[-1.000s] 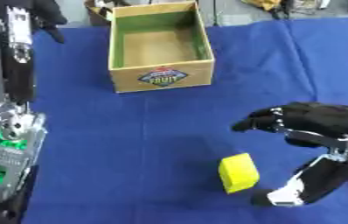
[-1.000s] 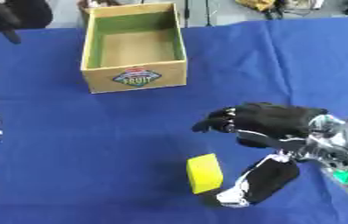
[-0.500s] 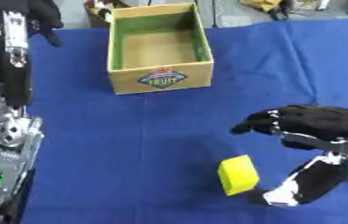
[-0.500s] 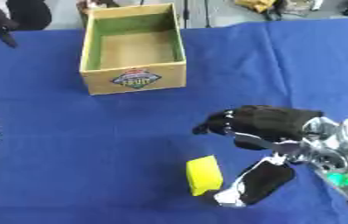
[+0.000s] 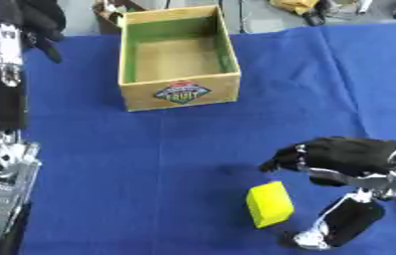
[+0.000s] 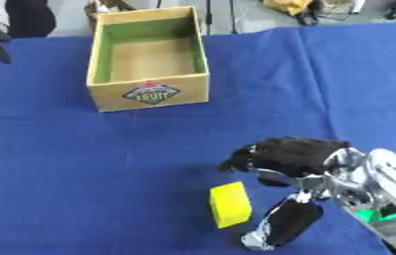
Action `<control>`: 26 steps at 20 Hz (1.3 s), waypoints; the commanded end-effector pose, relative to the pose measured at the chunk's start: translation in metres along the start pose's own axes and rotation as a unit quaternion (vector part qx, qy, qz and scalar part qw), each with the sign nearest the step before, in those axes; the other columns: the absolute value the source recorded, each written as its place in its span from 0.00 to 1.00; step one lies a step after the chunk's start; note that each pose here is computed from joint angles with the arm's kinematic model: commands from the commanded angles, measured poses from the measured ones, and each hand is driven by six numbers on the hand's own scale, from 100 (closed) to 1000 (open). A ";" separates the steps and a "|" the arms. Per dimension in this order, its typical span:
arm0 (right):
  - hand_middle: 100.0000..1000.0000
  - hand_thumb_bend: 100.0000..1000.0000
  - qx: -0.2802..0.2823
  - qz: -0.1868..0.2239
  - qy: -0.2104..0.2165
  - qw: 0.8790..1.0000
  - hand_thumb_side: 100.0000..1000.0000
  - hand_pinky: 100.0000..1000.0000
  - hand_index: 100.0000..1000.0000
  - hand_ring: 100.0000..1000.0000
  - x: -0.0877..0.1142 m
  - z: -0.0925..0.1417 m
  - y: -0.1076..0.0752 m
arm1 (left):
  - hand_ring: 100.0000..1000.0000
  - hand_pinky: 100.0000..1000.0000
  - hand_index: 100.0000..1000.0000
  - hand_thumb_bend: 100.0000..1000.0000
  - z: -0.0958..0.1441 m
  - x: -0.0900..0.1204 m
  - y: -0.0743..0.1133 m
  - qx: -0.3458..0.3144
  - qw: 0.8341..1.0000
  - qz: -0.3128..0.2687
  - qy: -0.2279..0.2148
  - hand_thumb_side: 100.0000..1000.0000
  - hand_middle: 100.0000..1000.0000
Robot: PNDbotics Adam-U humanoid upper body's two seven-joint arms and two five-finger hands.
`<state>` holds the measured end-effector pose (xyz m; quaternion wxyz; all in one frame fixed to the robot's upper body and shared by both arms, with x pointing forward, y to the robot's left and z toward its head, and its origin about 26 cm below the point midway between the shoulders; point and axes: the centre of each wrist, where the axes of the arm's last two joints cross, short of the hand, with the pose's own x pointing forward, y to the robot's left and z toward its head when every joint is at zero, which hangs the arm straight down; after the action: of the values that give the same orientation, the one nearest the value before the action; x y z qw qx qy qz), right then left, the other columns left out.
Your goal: Pick up objects on the table and place them in the box.
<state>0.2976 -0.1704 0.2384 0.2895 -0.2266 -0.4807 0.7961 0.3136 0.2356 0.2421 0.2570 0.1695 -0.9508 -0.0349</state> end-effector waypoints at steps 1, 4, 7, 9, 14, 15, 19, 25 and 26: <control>0.81 0.41 0.001 0.011 0.017 1.000 0.59 0.82 0.95 0.86 0.001 0.005 -0.004 | 0.41 0.25 0.68 0.00 -0.006 0.007 0.001 0.002 1.000 0.002 -0.017 0.86 0.39; 0.81 0.39 0.004 0.007 0.025 1.000 0.59 0.82 0.94 0.86 0.001 0.004 -0.004 | 0.41 0.25 0.68 0.00 -0.006 0.007 0.000 0.002 1.000 0.004 -0.017 0.86 0.39; 0.80 0.37 0.002 0.002 0.032 0.999 0.60 0.82 0.94 0.86 0.001 0.003 -0.004 | 0.41 0.25 0.68 0.00 -0.006 0.008 0.000 0.001 1.000 0.005 -0.018 0.86 0.39; 0.80 0.36 -0.002 -0.001 0.035 0.999 0.59 0.81 0.93 0.86 0.000 0.001 -0.004 | 0.41 0.24 0.68 0.00 -0.006 0.008 -0.001 0.001 1.000 0.006 -0.018 0.86 0.39; 0.78 0.31 -0.014 -0.006 0.038 0.999 0.58 0.81 0.91 0.85 -0.001 -0.002 -0.005 | 0.41 0.24 0.68 0.00 -0.007 0.008 -0.001 0.001 1.000 0.007 -0.019 0.86 0.39; 0.78 0.30 -0.017 -0.007 0.038 0.999 0.57 0.81 0.91 0.85 -0.001 -0.003 -0.005 | 0.41 0.24 0.68 0.00 -0.007 0.008 -0.002 0.001 1.000 0.007 -0.019 0.86 0.39; 0.78 0.30 -0.011 -0.006 0.038 0.999 0.53 0.81 0.91 0.84 -0.002 -0.007 -0.002 | 0.40 0.24 0.68 0.00 -0.007 0.009 -0.002 0.001 1.000 0.008 -0.020 0.86 0.39; 0.75 0.26 -0.001 -0.003 0.036 0.999 0.46 0.80 0.87 0.83 -0.003 -0.012 0.000 | 0.40 0.24 0.67 0.00 -0.008 0.009 -0.003 0.000 1.000 0.009 -0.020 0.86 0.39; 0.74 0.24 -0.003 -0.004 0.036 0.999 0.45 0.80 0.85 0.83 -0.003 -0.013 0.000 | 0.40 0.24 0.67 0.00 -0.008 0.009 -0.003 0.000 1.000 0.009 -0.020 0.86 0.39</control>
<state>0.3075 -0.1651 0.2264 0.3170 -0.2429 -0.4699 0.7872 0.3142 0.2319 0.2455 0.2540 0.1630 -0.9528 -0.0322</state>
